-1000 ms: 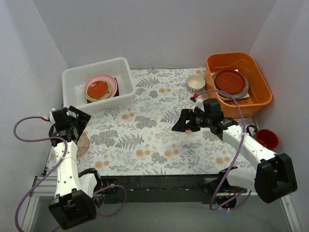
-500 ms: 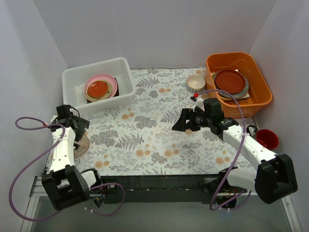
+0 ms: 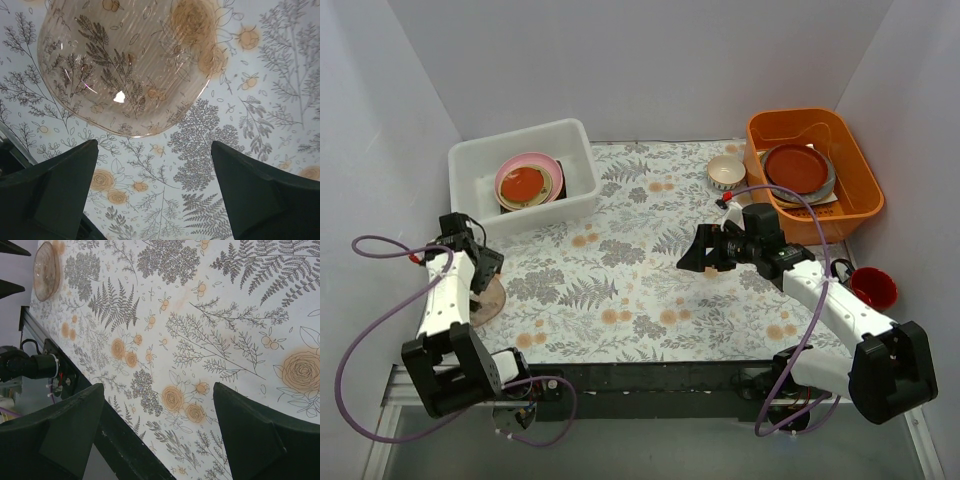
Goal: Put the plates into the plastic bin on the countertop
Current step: Pick up the plate from the corner of the board.
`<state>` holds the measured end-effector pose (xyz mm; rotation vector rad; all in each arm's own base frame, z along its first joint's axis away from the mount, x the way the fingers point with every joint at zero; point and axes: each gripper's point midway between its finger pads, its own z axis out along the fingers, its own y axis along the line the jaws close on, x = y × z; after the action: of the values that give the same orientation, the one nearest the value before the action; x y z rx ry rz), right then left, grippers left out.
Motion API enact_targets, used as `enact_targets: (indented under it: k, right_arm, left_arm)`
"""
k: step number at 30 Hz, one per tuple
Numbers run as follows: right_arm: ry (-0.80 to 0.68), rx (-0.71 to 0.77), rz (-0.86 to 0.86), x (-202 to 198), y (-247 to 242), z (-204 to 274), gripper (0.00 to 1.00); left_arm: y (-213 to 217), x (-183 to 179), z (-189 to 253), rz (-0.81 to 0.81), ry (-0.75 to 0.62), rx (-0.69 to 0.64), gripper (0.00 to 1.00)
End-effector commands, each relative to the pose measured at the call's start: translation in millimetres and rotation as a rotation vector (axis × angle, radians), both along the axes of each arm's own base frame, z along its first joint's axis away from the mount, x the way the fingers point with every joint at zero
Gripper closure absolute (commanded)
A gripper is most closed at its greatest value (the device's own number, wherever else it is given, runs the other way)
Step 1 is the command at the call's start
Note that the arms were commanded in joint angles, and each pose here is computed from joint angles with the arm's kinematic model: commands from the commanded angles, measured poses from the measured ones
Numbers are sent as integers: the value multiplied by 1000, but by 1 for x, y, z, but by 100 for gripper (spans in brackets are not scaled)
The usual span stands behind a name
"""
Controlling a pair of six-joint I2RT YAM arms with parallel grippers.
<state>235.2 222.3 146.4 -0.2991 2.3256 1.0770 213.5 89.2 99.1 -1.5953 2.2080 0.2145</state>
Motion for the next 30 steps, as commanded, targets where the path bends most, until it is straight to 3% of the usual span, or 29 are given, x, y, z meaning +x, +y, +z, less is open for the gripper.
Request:
enact_targets:
  k: [1,12,20,30]
  right_arm:
    - [-25,11,13,5,2,2,3]
    - [-21,13,16,7,4,0,3]
    - [5,30,37,4,8,-6,4]
    - [11,26,44,4,8,-6,4]
  left_arm:
    - [-14,-7,-26,-23,126,-70,4]
    - [-28,1,-34,3,280,65,3]
    - [-16,-10,-4,10,460,335,2]
    - [-26,-22,-31,-49,578,420,4]
